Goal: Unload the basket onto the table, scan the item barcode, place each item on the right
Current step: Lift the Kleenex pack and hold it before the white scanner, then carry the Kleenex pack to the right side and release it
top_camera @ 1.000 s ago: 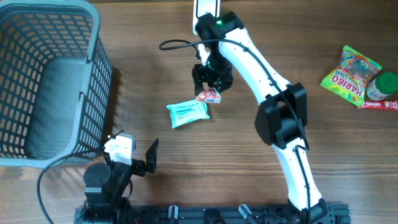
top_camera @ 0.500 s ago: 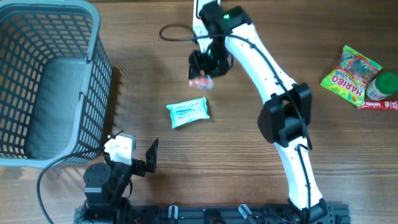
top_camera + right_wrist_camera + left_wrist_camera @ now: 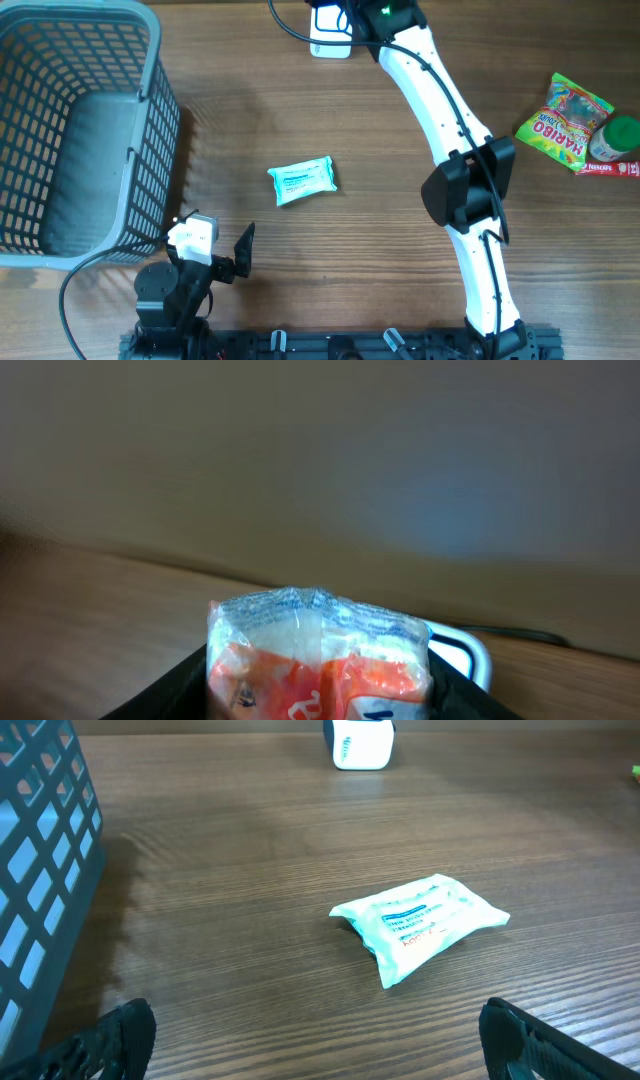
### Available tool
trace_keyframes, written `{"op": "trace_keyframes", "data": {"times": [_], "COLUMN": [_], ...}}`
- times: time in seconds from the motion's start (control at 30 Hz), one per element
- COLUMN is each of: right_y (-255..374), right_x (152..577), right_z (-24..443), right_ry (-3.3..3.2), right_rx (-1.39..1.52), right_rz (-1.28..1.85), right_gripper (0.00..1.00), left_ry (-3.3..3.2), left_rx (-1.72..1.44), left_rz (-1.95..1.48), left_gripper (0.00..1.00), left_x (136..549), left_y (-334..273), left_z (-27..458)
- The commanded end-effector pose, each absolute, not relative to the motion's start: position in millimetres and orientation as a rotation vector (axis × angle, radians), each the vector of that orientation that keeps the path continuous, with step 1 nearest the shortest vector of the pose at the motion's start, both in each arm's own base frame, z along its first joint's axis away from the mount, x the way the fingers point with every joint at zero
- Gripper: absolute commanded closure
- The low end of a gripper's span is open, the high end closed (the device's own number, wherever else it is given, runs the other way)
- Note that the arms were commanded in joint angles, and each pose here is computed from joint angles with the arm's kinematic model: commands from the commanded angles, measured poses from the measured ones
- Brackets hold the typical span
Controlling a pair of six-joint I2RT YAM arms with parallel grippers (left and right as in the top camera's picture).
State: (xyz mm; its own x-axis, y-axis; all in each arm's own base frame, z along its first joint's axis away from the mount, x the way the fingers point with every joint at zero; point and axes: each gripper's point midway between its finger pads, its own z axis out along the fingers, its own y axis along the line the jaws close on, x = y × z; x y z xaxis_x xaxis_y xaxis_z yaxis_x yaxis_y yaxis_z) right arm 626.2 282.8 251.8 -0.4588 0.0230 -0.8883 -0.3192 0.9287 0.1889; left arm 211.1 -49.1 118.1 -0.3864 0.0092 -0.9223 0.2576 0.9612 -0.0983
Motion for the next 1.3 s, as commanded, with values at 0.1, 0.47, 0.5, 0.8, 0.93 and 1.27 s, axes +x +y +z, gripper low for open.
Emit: {"op": "trace_keyframes", "data": {"times": [0.1,0.47,0.5,0.8,0.93,1.27], "right_y": [285.0,273.6,273.0,158.7,58.5,-159.0], "right_x": [676.9,691.2,690.1,657.5,644.4,608.1], "right_z": [163.4,131.7,139.2,280.5,279.5,156.0], "right_ry": [1.927,1.889,1.886,1.786,1.887,2.391], "right_rx": [-0.126,-0.111,-0.135,-0.222,-0.210,0.206], "right_rz": [0.307,0.184,0.167,-0.728,-1.179,-0.809], "right_gripper": [0.40,0.51,0.51,0.50,0.54,0.56], "left_ry": [1.956,1.956,1.956,1.956,1.956,1.956], "left_rx": [0.187,0.187,0.187,0.187,0.187,0.187], "left_rz": [-0.250,-0.250,-0.250,-0.250,-0.250,-0.250], "left_gripper": [0.00,0.00,0.00,0.00,0.00,0.00], "left_x": [211.9,211.9,211.9,211.9,211.9,211.9], "left_y": [-46.2,-46.2,-46.2,-46.2,-46.2,-46.2], "left_z": [116.1,116.1,116.1,116.1,116.1,116.1]}}
